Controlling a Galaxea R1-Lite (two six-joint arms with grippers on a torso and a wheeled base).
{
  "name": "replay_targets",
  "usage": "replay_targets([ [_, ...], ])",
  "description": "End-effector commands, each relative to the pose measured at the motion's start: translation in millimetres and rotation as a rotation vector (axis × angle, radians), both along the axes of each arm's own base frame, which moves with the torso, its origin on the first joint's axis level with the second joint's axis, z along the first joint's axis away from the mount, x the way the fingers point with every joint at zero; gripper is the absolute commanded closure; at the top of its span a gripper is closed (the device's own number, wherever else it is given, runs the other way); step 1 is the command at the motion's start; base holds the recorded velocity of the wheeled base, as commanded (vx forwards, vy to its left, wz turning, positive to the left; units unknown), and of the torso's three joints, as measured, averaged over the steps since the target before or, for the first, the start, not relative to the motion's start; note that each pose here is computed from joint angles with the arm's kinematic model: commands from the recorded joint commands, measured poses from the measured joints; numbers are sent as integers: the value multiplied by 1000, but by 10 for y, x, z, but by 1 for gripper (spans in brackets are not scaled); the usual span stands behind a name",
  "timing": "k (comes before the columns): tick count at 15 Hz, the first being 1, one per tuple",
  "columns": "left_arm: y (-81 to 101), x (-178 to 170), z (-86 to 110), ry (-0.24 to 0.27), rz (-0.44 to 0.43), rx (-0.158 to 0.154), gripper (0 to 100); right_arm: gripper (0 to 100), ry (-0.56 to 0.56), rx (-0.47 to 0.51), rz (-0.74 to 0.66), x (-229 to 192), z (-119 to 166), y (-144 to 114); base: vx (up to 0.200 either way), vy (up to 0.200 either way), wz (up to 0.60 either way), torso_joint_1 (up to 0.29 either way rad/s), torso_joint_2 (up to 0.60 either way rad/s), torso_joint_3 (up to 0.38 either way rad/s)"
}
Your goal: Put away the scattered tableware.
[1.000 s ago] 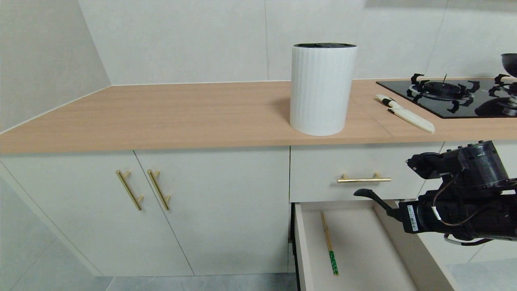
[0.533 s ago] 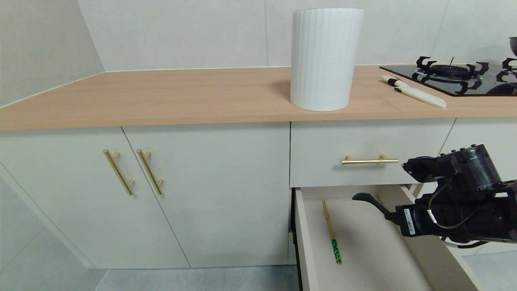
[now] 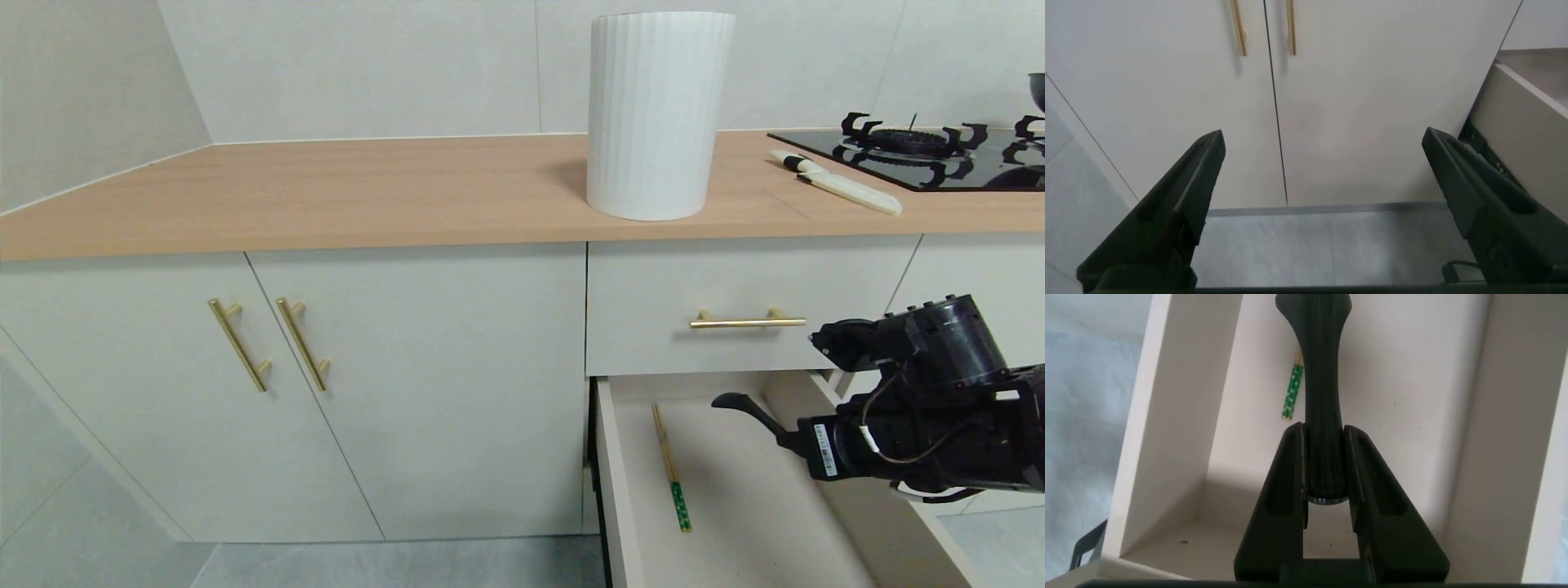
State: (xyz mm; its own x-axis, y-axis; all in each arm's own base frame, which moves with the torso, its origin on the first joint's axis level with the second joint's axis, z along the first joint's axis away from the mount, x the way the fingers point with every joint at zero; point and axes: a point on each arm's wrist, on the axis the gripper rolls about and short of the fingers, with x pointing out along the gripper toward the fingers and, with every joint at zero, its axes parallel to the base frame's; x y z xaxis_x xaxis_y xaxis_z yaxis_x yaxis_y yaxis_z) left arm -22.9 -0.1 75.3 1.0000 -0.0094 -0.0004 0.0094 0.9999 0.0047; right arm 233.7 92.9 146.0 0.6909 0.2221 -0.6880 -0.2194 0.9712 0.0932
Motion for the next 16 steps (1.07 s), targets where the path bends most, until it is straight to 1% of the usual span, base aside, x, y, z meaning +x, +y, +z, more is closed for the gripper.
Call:
replay_targets([
  [1, 0, 1, 0, 1, 0, 0, 0, 100, 39, -15, 1, 99, -141, 45, 0, 0, 0, 0, 0, 0],
  [3, 0, 1, 0, 1, 0, 0, 0, 100, 58, -26, -6, 319, -447, 133, 0, 0, 0, 0, 0, 0],
  [5, 0, 1, 0, 1, 0, 0, 0, 100, 55, -34, -61, 586, -880, 230, 0, 0, 0, 0, 0, 0],
  [6, 0, 1, 0, 1, 0, 0, 0, 100, 37, -26, -111, 686, -1066, 262, 0, 0, 0, 0, 0, 0],
  [7, 0, 1, 0, 1, 0, 0, 0, 100, 8, -18, -138, 756, -1193, 296, 0, 0, 0, 0, 0, 0],
  [9, 0, 1, 0, 1, 0, 0, 0, 100, -40, 2, -155, 838, -1364, 363, 0, 0, 0, 0, 0, 0],
  [12, 0, 1, 0, 1, 0, 0, 0, 100, -88, -11, -204, 918, -1552, 383, 0, 0, 0, 0, 0, 0],
  [14, 0, 1, 0, 1, 0, 0, 0, 100, -88, -23, -211, 939, -1681, 389, 0, 0, 0, 0, 0, 0],
  [16, 0, 1, 0, 1, 0, 0, 0, 100, -79, -36, -214, 949, -1751, 386, 0, 0, 0, 0, 0, 0],
])
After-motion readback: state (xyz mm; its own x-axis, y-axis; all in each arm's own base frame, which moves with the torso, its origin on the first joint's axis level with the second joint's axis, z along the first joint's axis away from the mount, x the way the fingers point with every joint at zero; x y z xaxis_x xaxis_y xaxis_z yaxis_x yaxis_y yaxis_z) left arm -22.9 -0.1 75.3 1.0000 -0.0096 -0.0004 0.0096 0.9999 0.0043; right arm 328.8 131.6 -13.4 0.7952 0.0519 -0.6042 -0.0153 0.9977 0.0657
